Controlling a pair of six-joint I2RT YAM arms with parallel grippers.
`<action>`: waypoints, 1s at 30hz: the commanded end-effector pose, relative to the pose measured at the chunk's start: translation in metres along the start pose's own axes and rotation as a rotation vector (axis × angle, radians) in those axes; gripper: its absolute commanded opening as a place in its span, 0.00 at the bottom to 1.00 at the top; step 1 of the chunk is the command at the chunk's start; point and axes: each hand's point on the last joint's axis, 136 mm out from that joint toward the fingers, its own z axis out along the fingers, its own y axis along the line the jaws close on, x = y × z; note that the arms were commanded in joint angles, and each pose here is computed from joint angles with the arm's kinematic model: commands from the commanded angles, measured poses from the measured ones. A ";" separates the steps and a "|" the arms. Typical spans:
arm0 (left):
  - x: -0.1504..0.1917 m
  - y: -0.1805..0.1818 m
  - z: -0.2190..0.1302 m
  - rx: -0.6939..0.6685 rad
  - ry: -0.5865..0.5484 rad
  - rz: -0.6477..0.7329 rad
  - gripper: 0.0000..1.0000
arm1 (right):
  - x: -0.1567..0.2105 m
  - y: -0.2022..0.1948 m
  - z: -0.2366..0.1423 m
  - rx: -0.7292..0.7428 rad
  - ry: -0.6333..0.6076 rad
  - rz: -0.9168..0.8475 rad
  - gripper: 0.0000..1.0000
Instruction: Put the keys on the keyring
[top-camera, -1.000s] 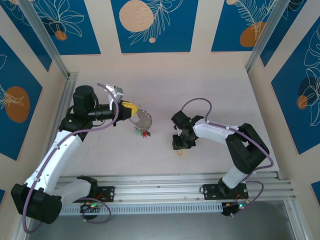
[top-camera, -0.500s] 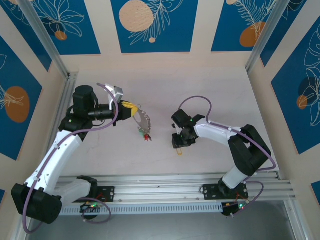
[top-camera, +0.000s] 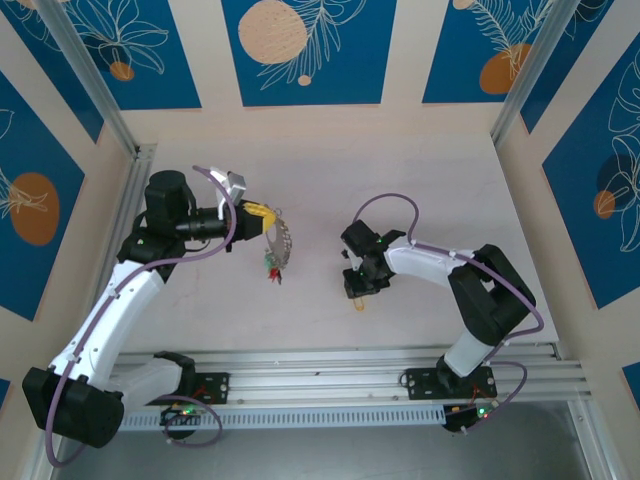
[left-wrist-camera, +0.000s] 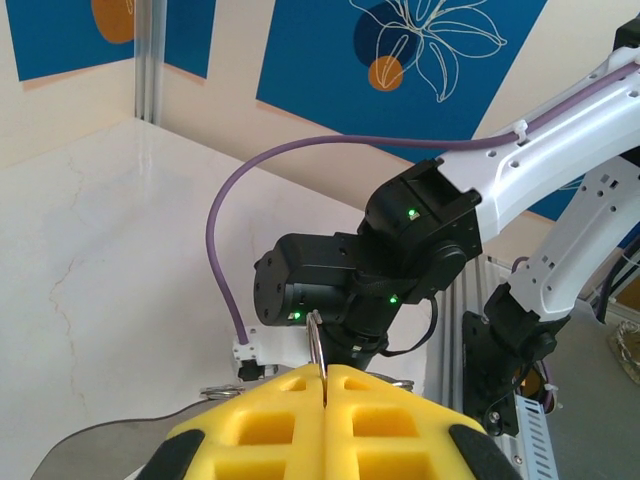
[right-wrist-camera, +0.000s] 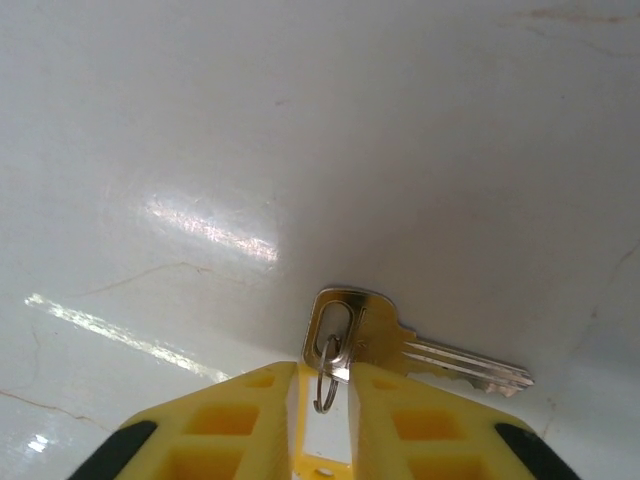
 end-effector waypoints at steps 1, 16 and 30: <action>-0.013 -0.009 -0.007 0.026 -0.040 0.054 0.00 | -0.008 0.002 0.001 0.000 -0.009 -0.017 0.15; -0.009 0.001 -0.004 0.003 -0.022 0.043 0.00 | -0.012 0.039 -0.044 -0.084 -0.175 -0.243 0.00; -0.011 -0.006 0.006 -0.054 0.060 0.210 0.00 | 0.039 0.160 -0.267 -0.668 -0.510 -0.854 0.00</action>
